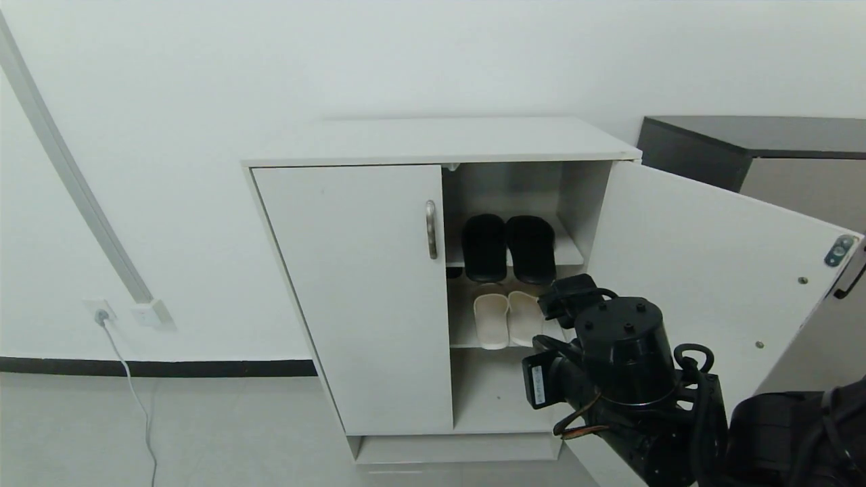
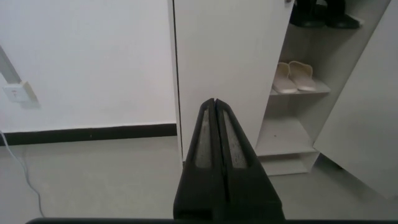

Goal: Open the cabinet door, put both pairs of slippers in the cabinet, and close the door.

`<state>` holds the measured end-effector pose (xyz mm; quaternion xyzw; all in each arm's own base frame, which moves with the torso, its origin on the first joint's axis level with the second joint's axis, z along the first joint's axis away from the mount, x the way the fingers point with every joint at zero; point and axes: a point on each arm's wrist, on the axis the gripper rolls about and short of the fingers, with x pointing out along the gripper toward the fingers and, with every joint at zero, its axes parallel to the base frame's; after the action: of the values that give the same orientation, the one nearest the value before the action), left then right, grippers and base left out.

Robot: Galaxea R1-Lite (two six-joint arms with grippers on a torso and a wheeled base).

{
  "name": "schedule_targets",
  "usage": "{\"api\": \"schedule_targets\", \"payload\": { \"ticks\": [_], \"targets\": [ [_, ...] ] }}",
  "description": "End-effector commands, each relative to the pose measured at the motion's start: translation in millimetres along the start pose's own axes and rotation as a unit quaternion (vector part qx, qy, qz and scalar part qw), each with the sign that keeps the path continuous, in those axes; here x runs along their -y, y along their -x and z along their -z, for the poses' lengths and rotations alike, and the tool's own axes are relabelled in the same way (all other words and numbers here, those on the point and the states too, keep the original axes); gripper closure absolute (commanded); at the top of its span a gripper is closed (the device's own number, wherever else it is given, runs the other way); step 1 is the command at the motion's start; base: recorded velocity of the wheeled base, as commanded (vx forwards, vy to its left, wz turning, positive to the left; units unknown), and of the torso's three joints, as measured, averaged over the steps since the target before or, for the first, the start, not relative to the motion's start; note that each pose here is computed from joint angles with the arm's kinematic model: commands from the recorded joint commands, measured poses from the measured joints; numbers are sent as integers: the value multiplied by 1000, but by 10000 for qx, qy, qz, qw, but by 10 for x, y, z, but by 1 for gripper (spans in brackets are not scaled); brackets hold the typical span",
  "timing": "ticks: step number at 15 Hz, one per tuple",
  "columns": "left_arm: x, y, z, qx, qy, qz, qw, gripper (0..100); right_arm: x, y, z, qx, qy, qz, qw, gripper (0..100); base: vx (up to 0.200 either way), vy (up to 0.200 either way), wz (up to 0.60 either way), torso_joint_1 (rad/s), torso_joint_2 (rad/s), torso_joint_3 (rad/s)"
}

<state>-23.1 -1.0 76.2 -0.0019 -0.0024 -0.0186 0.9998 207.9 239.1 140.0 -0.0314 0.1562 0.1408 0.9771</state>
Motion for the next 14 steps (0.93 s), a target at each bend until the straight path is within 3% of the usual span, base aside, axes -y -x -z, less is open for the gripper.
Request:
{"api": "schedule_targets", "payload": {
  "ticks": [1, 14],
  "targets": [
    [0, -1, 1, -9, 4, -2, 10000, 100, -1, -13, 15, -21, 7, 23, 10000, 100, 0, 0, 0, 110, -452, -354],
    [0, -1, 1, -9, 4, -2, 10000, 100, -1, -18, 32, -46, 32, 28, 10000, 100, 0, 0, 0, 159, -486, -325]
  ]
}}
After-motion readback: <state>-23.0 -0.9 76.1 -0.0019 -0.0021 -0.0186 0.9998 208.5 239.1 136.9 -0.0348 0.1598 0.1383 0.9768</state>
